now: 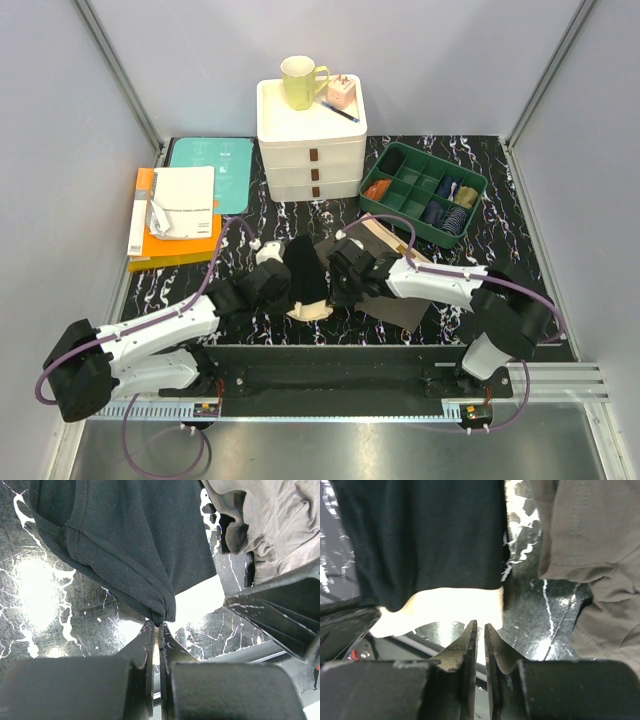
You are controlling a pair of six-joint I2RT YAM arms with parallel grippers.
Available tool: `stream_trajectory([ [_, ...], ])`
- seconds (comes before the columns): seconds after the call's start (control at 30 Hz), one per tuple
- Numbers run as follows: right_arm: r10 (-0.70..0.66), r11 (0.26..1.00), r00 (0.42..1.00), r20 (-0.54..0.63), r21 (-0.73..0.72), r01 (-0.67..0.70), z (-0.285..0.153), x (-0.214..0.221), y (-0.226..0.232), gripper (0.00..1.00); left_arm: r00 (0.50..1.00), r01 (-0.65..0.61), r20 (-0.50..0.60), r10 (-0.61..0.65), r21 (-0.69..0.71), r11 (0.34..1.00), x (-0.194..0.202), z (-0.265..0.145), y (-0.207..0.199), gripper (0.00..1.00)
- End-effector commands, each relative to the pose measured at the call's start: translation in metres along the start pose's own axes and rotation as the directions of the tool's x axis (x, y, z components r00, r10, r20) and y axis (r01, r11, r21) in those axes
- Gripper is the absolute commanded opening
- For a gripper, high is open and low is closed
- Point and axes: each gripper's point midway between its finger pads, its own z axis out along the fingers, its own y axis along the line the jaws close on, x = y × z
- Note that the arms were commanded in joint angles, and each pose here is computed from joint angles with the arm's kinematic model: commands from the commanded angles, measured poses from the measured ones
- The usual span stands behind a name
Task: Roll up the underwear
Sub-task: Fold the underwear at the center of the board.
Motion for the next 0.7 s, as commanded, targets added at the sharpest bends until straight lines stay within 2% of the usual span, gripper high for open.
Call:
stream_trajectory([
  [0.0,-0.005,1.0,1.0,0.024,0.027,0.005,0.013,-0.006,-0.01,0.18,0.998,0.003,0.064,-0.004,0.028,1.0,-0.021,-0.005,-0.017,0.0],
  [0.23,-0.009,1.0,1.0,0.015,0.022,0.009,0.023,-0.004,-0.015,0.24,0.998,-0.013,0.06,0.012,0.022,1.0,-0.022,-0.003,-0.022,0.0],
  [0.67,0.003,1.0,0.999,-0.032,0.013,-0.003,0.03,0.01,-0.021,0.21,0.999,-0.033,0.027,0.032,0.029,0.999,-0.019,0.022,-0.046,0.0],
])
